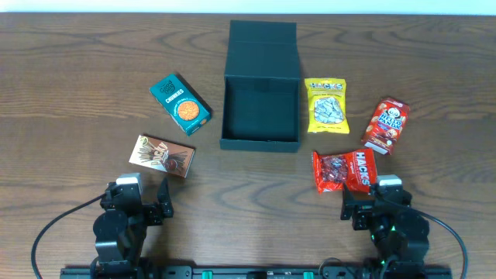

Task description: Pack container

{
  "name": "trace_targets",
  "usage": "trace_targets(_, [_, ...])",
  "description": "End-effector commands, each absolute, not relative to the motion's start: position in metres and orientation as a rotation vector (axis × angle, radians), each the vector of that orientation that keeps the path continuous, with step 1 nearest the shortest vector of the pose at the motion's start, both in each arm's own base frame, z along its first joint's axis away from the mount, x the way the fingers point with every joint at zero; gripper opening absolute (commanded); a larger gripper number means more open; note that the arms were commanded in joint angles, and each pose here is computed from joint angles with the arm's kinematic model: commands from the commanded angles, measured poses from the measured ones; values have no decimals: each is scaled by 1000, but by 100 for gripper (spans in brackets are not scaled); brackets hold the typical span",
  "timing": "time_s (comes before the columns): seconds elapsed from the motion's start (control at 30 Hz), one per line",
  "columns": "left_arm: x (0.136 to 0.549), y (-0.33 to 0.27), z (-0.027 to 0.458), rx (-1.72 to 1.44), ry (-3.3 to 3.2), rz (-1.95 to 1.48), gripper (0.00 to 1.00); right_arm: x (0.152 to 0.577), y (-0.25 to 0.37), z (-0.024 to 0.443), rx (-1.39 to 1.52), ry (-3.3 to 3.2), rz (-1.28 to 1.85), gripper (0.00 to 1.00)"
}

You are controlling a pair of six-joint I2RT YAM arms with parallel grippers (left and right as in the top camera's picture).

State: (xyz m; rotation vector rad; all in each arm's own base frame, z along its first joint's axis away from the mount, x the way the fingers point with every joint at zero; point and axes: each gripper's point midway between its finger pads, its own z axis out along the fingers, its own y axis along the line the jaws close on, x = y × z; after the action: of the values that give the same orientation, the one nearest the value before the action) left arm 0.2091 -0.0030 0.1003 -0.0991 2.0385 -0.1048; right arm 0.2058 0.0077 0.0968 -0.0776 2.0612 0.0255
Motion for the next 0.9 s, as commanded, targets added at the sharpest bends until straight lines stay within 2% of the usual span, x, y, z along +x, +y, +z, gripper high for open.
trace_targets(0.0, [209,-4,97,-105,2040,-118,95,206,4,94,-52,2064,14,99])
trace_targets(0.13, [209,-23,101,-175,2029,-318,95,206,4,94,-52,2064,13,99])
trace_targets(0.3, [194,-76,108,-507,2047,-962,95,206,4,94,-52,2064,13,99])
trace_targets(0.53, [205,-60,116,-707,1954,-961,95,206,4,94,-52,2064,13,99])
trace_targets(0.73, [226,-54,174,-554,1723,-949,96,206,4,94,-52,2064,13,99])
trace_targets(0.87, [236,-45,159,-638,1771,-893,97,206,4,94,-52,2064,13,99])
